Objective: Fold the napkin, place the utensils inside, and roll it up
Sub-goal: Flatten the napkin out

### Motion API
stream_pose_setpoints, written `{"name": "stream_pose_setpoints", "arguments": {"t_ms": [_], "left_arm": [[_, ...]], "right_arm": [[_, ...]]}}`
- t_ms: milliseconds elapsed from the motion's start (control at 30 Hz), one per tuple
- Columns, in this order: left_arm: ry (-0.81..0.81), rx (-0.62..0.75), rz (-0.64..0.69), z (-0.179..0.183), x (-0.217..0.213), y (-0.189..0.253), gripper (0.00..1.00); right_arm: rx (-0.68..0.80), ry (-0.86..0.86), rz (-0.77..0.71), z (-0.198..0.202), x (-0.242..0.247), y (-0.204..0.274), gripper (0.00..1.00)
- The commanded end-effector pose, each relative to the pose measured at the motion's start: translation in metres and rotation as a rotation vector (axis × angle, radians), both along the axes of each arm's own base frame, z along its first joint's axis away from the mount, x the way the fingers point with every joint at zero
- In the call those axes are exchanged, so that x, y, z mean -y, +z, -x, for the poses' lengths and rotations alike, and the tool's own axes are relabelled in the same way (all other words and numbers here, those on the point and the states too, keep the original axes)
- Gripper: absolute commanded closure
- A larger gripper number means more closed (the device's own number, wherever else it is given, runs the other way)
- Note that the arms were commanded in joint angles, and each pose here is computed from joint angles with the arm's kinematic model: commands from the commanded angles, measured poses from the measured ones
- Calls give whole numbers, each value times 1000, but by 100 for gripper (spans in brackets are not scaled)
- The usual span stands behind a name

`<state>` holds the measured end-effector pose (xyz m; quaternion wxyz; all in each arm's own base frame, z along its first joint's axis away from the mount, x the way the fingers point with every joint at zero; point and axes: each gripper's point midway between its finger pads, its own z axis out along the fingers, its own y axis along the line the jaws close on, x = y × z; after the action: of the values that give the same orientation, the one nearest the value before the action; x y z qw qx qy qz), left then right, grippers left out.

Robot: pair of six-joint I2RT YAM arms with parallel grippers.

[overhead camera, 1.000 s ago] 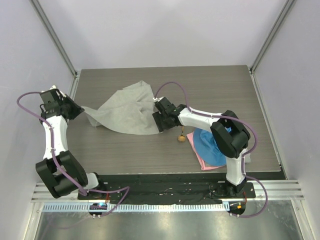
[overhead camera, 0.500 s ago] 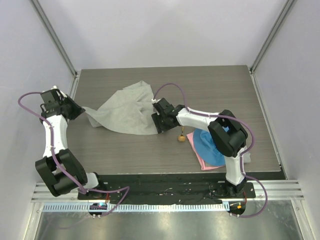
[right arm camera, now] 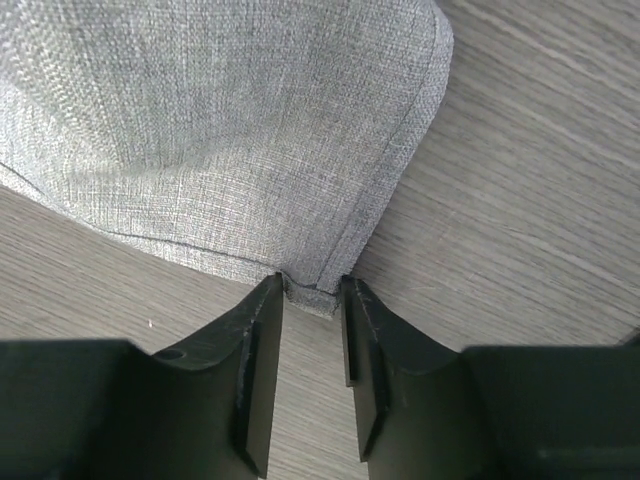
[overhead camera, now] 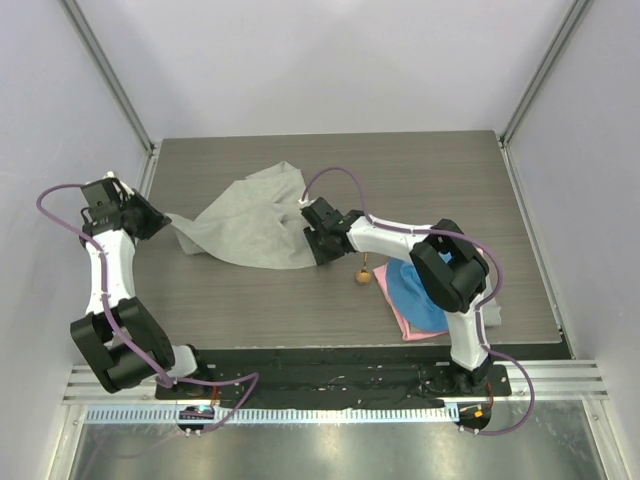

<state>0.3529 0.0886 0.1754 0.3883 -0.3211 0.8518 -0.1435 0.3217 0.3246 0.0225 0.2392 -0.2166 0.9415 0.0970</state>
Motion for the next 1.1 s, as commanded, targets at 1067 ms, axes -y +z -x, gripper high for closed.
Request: {"name": "stream_pose_setpoints", "arguments": {"t_ms": [1067], "left_arm": [[243,905,-393,116,23,421,100]], "right_arm": [[1145,-34,-478,42,82,509,99]]}}
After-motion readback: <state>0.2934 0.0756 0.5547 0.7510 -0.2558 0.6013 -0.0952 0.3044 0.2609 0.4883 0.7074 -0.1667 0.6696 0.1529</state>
